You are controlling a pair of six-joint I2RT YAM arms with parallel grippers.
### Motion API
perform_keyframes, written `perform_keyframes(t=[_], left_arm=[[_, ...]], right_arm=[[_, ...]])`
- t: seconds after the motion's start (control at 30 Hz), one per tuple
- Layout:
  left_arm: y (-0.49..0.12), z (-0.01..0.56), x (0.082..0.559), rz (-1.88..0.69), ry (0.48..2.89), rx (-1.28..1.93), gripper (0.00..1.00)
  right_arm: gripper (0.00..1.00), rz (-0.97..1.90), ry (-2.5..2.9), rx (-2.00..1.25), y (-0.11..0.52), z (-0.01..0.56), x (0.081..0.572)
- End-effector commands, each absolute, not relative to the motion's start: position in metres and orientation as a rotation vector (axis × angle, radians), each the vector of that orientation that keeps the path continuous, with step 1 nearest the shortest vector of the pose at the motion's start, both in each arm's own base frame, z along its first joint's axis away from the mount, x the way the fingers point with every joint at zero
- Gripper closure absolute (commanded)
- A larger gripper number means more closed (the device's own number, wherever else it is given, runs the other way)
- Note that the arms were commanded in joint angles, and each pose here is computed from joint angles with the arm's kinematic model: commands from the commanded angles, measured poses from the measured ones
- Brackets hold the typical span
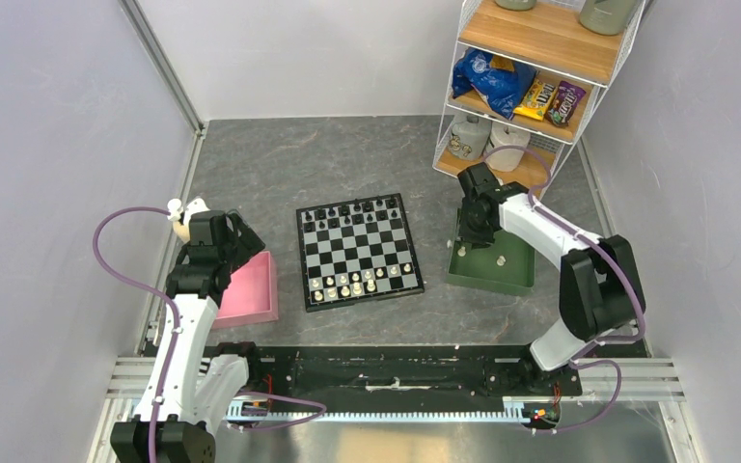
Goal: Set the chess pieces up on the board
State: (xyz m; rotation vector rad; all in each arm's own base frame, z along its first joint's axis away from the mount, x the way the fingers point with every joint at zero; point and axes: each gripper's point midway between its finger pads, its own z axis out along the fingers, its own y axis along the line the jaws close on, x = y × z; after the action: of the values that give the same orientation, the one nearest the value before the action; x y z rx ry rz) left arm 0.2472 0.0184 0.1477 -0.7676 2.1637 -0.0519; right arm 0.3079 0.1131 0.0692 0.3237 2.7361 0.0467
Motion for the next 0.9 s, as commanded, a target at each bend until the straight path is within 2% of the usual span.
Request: perform_keyframes(t=[0.0,0.33,0.47,0.73,0.87], left_arm=[[0.019,0.163,0.255,-0.065,2.125,-0.732,0.11],[0.02,0.162,0.254,-0.06,2.124,-0.736,0.11],[0.02,0.162,0.254,-0.06,2.125,-0.736,0.11],[0.019,0.162,0.254,-0.064,2.128,-0.734,0.11],[0.019,0.162,0.255,-0.064,2.128,-0.734,0.11]], right_arm=[[0.59,0.093,2.738,0.295,0.119,0.062,0.318],[0.66,0.051,2.772,0.273,0.116,0.045,0.32],[0.72,0.051,2.775,0.262,0.116,0.045,0.32],[0.85,0.07,2.764,0.243,0.115,0.054,0.315],[0.87,0.081,2.74,0.241,0.113,0.07,0.312]])
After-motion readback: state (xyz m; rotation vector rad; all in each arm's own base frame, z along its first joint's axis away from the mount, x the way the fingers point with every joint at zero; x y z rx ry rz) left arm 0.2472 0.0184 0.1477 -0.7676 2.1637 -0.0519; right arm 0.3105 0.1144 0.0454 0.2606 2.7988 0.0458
